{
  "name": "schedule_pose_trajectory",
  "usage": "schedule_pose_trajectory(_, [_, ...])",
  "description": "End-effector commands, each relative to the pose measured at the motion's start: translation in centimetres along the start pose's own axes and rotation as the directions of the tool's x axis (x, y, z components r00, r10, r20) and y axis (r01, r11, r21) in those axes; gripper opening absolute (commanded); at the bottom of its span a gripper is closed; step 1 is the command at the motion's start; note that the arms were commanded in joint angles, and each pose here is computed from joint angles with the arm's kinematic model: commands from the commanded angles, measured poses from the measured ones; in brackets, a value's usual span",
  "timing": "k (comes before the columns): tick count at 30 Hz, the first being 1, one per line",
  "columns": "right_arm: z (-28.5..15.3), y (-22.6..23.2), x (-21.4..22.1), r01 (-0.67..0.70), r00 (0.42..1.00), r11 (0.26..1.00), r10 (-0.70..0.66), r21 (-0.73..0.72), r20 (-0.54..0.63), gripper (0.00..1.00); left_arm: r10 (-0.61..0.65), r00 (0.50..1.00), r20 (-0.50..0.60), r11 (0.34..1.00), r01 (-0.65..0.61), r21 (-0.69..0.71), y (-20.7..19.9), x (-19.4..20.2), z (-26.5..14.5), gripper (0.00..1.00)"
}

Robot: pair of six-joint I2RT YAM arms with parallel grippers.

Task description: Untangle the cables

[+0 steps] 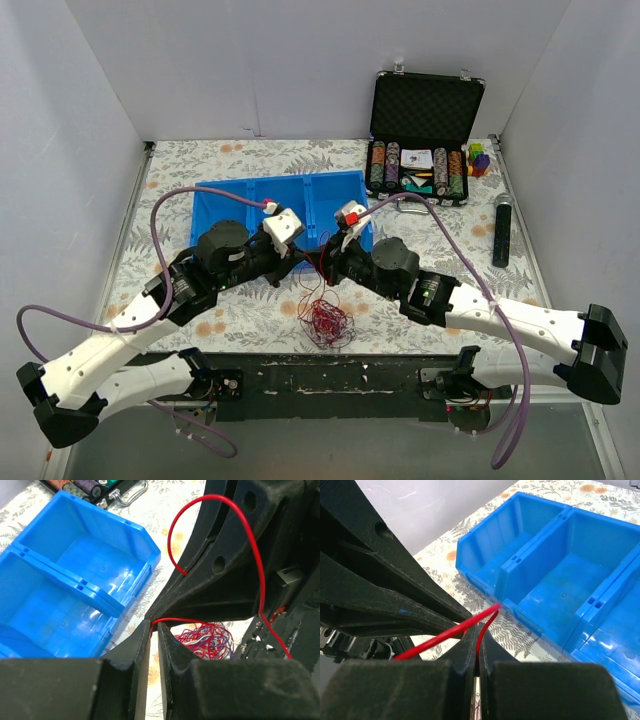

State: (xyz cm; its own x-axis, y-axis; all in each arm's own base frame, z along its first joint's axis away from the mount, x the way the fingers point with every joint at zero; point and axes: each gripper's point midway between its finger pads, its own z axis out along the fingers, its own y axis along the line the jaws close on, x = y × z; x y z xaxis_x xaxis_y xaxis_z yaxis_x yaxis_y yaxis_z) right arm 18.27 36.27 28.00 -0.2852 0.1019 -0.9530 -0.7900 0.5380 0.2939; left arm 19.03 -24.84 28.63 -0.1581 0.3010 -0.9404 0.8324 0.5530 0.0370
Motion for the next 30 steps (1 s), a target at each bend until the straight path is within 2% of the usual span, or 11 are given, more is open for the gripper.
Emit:
schedule_pose_trajectory(1, [-0.8, 0.5, -4.7, -0.003, 0.989, 1.000, 0.005, -0.011, 0.147, 0.01, -0.086, 0.996, 0.017, 0.987, 0.083, 0.137, -2.9, 0.9, 0.0, 0.10])
schedule_pose_trajectory(6, [-0.6, -0.2, -4.3, 0.003, 0.990, 1.000, -0.006, 0.021, 0.139, 0.01, -0.119, 0.993, -0.007, 0.969, 0.117, 0.217, -4.4, 2.1, -0.2, 0.10])
schedule_pose_trajectory(10, [-0.6, -0.8, -4.4, 0.004, 0.990, 0.999, -0.009, 0.034, 0.140, 0.01, -0.128, 0.992, -0.007, 0.967, 0.126, 0.222, -4.6, 3.0, -0.8, 0.10])
schedule_pose_trajectory(14, [-0.4, -0.5, -4.7, -0.002, 0.989, 1.000, 0.000, 0.012, 0.147, 0.01, -0.137, 0.990, 0.013, 0.978, 0.133, 0.163, -3.7, 3.3, -0.6, 0.11])
schedule_pose_trajectory(19, [-0.2, 0.0, -4.8, -0.012, 0.989, 1.000, 0.014, -0.014, 0.147, 0.01, -0.159, 0.981, 0.111, 0.986, 0.164, -0.034, 0.0, 2.2, 0.3, 0.11])
schedule_pose_trajectory(21, [-0.3, 0.2, -4.9, -0.016, 0.989, 1.000, 0.019, -0.021, 0.148, 0.01, -0.184, 0.976, 0.113, 0.979, 0.192, -0.067, 0.6, 2.4, 0.5, 0.13])
schedule_pose_trajectory(23, [-0.4, 0.3, -4.9, -0.021, 0.988, 0.999, 0.025, -0.028, 0.149, 0.01, -0.236, 0.967, 0.098, 0.970, 0.240, -0.042, 0.2, 2.6, 0.7, 0.20])
schedule_pose_trajectory(27, [-0.7, 0.6, -5.5, -0.026, 0.986, 0.999, 0.032, -0.043, 0.164, 0.01, -0.277, 0.958, 0.074, 0.959, 0.270, 0.089, -2.0, 2.2, 0.8, 0.50])
schedule_pose_trajectory(28, [-0.6, 0.6, -5.5, -0.026, 0.986, 0.999, 0.032, -0.042, 0.164, 0.01, -0.272, 0.959, 0.073, 0.957, 0.261, 0.129, -2.7, 2.0, 0.8, 0.54])
schedule_pose_trajectory(30, [-0.7, 0.7, -5.6, -0.024, 0.986, 0.999, 0.031, -0.044, 0.166, 0.01, -0.257, 0.964, 0.064, 0.952, 0.241, 0.188, -3.7, 1.9, 0.6, 0.55])
